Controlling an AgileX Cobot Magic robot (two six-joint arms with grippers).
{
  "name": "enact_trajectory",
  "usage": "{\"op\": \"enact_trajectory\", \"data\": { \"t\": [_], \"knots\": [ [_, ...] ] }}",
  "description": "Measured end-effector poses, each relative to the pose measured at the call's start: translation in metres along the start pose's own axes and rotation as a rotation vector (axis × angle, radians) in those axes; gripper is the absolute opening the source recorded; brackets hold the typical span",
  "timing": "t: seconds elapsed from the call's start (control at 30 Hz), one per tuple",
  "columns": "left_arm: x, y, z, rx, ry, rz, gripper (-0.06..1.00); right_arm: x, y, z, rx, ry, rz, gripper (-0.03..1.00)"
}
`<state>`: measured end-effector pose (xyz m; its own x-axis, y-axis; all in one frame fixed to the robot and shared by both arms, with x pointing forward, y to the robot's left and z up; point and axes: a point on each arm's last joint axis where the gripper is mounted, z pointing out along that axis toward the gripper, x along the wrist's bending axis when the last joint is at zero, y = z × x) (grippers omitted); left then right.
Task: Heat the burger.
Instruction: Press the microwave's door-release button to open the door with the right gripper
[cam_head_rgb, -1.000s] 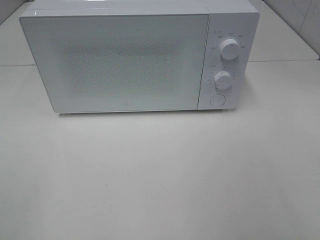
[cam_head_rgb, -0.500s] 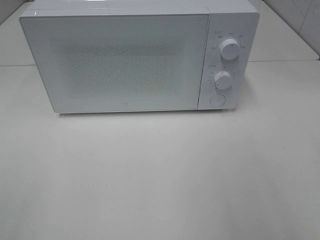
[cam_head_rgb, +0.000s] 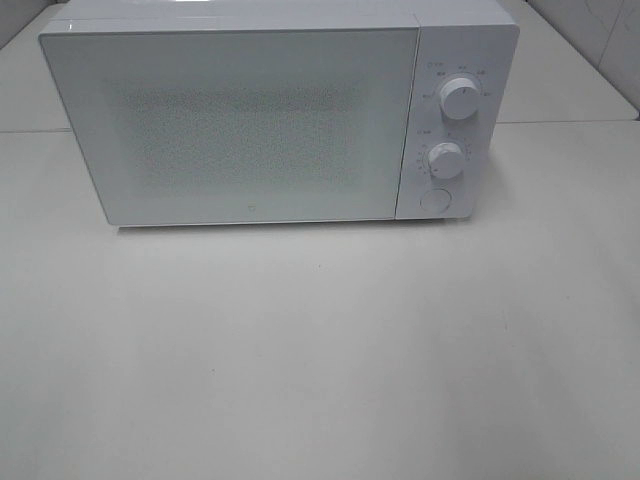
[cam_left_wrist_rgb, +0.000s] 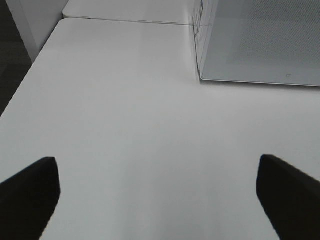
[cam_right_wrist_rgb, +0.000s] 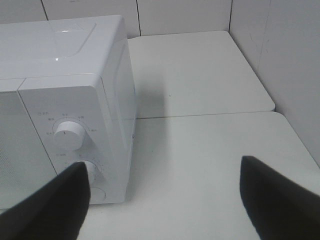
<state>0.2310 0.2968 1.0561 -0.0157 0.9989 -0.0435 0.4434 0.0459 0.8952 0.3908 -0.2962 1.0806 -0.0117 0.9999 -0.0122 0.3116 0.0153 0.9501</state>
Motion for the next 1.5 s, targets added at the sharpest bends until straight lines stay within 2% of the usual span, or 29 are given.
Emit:
{"op": "enact_trajectory", "data": {
  "t": [0.47, 0.67, 0.9, 1.1, 1.3, 1.5],
  "knots": [
    [0.000, 0.000, 0.000, 0.000, 0.000, 0.000, 0.99, 0.003, -0.005, 0.050, -0.014, 0.020, -0.003, 0.75],
    [0.000, 0.000, 0.000, 0.000, 0.000, 0.000, 0.99, 0.005, -0.035, 0.064, -0.056, 0.040, 0.021, 0.75],
    [0.000, 0.000, 0.000, 0.000, 0.000, 0.000, 0.99, 0.006, -0.062, 0.068, -0.045, 0.051, 0.038, 0.75],
    [0.000, 0.000, 0.000, 0.000, 0.000, 0.000, 0.99, 0.007, -0.081, 0.070, -0.028, 0.059, 0.093, 0.74],
    [0.000, 0.000, 0.000, 0.000, 0.000, 0.000, 0.99, 0.010, -0.093, 0.072, -0.008, 0.073, 0.204, 0.73],
    [0.000, 0.000, 0.000, 0.000, 0.000, 0.000, 0.99, 0.038, -0.105, 0.079, 0.058, 0.177, 0.306, 0.71]
  ]
}}
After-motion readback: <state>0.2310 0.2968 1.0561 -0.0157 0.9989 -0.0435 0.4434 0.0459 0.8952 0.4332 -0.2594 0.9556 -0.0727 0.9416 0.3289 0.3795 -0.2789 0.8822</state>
